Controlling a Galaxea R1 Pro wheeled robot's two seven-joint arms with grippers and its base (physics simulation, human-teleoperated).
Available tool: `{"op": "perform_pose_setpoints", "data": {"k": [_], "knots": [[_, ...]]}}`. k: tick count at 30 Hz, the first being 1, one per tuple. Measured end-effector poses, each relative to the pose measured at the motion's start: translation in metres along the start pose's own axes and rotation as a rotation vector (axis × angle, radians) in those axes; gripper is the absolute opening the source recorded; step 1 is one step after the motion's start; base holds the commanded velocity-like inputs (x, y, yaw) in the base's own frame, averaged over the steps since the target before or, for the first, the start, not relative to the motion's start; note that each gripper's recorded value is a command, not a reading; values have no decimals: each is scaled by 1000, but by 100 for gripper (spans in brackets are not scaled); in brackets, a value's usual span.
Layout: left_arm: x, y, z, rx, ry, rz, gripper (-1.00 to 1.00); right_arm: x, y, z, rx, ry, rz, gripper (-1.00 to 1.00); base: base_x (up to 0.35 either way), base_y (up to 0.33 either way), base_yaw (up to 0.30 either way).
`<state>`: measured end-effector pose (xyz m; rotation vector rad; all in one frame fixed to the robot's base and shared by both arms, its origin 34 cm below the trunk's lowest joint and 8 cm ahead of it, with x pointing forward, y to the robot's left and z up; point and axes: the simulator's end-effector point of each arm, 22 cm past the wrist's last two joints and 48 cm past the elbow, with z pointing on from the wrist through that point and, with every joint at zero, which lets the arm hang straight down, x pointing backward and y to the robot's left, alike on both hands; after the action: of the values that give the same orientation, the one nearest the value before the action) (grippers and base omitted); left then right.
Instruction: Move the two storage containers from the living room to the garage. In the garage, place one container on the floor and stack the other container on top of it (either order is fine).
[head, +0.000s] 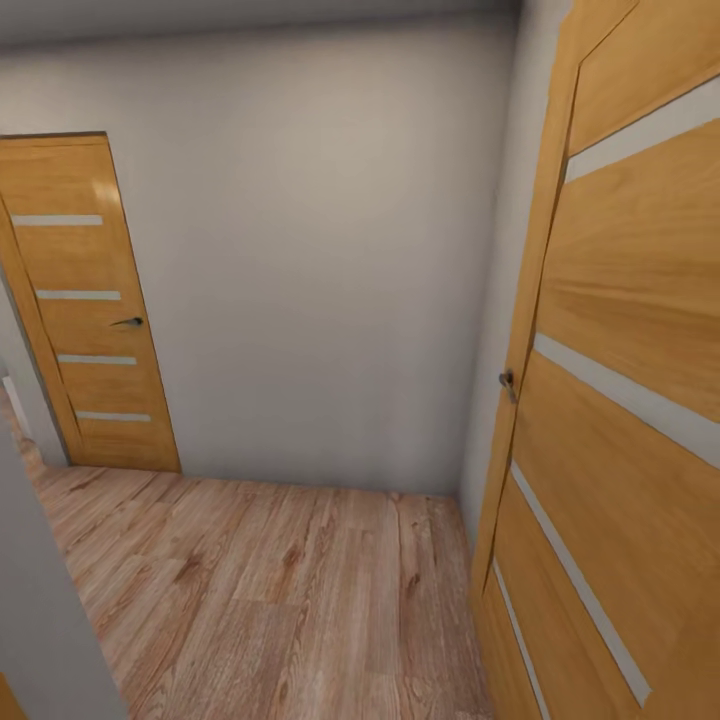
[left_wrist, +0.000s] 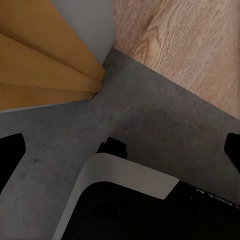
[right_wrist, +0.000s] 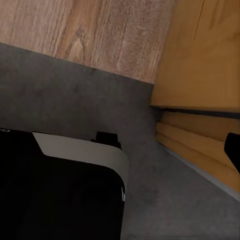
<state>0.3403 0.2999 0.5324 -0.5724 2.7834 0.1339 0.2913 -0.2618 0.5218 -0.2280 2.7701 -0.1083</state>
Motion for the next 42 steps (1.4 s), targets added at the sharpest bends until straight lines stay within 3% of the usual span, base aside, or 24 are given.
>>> {"op": "perform_pose_setpoints", "data": {"k": [12,42], "knots": [[0,0,0,0,0,4,100,0,1,0,-4,1,-8,100,39,0,-3],[0,1,0,0,1,7,100,0,1,0,-4,1,-7,100,316,0,0]]}}
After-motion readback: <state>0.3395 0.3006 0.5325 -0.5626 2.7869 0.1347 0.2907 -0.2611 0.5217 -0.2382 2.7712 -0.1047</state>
